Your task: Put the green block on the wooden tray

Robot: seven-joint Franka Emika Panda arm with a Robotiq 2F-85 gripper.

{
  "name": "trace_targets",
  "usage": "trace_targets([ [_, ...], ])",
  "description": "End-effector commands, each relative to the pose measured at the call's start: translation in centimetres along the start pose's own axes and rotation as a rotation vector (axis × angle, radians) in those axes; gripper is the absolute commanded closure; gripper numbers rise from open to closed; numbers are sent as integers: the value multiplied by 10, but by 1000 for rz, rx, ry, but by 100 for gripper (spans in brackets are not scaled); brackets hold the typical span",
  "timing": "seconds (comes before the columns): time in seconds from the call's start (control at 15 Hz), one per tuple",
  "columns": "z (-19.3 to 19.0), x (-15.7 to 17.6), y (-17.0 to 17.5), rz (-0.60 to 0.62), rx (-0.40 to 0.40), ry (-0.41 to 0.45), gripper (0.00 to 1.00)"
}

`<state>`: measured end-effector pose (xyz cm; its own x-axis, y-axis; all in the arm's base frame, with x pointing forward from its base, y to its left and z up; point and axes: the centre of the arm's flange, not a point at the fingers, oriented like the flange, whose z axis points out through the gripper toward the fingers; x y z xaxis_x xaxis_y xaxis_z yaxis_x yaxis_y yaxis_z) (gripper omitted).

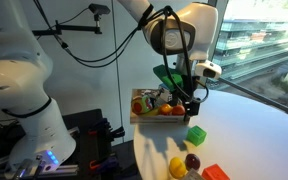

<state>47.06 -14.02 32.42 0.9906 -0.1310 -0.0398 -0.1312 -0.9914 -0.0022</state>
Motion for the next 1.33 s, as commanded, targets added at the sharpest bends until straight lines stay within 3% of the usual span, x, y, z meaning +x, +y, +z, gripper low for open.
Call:
trace_targets([
  [0.0, 15, 28, 4, 8, -6, 30, 0],
  [1.27, 90, 84, 9, 4, -72, 43, 0],
])
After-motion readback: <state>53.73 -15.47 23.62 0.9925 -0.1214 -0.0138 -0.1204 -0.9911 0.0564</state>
